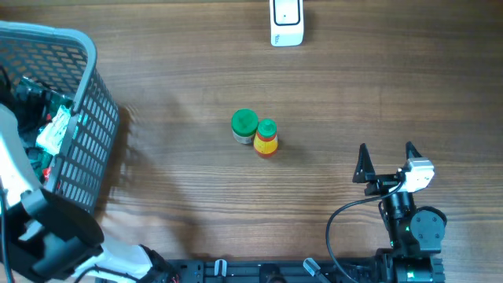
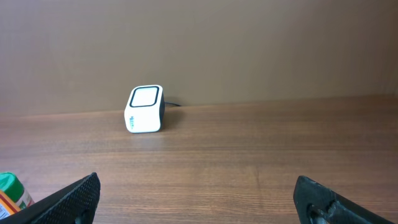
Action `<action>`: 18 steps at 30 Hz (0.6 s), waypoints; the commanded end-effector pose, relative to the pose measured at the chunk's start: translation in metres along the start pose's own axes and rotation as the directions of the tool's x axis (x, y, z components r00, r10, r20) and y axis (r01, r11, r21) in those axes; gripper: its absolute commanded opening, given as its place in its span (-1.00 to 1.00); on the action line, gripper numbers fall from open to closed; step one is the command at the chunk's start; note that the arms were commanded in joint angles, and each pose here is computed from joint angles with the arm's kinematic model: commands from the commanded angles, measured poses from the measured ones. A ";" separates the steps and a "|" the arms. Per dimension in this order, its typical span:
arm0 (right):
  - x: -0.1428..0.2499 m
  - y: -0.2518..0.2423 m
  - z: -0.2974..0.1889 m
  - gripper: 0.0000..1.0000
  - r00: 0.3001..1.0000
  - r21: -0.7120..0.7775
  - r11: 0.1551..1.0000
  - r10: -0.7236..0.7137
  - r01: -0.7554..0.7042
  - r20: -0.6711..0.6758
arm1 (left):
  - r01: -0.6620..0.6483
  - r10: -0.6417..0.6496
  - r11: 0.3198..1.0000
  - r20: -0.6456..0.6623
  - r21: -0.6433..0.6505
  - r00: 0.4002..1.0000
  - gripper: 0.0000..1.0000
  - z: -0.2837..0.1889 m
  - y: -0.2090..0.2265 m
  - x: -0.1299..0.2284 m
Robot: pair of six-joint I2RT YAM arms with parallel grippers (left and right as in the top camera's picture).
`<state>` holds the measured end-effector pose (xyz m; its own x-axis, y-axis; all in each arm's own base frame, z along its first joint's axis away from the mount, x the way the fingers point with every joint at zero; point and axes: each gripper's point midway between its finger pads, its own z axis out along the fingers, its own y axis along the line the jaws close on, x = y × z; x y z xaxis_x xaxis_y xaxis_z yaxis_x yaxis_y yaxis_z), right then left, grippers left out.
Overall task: Scan the item barcode
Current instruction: 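Return the left gripper to the basket and grasp the tissue wipes pack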
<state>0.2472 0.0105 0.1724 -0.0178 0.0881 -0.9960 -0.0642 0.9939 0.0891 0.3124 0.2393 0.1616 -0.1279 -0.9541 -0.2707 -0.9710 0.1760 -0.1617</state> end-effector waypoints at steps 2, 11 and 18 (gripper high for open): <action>-0.002 -0.003 0.000 0.99 1.000 0.018 1.000 -0.009 0.008 0.009 | -0.011 0.008 0.999 -0.049 -0.053 0.999 0.97 0.028 0.005 0.002; -0.002 -0.003 0.000 0.99 1.000 0.018 1.000 -0.009 0.008 0.009 | 0.025 -0.028 0.998 -0.045 -0.065 0.999 0.95 0.092 0.029 0.012; -0.002 -0.003 0.000 0.99 1.000 0.018 1.000 -0.009 0.008 0.009 | 0.019 -0.019 0.999 -0.011 -0.027 1.000 0.88 0.119 0.032 0.017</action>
<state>0.2472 0.0104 0.1724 -0.0177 0.0881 -0.9960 -0.0639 0.9940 0.0891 0.3049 0.2583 0.0491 -0.0911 -0.9612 -0.2604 -0.9798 0.1332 -0.1491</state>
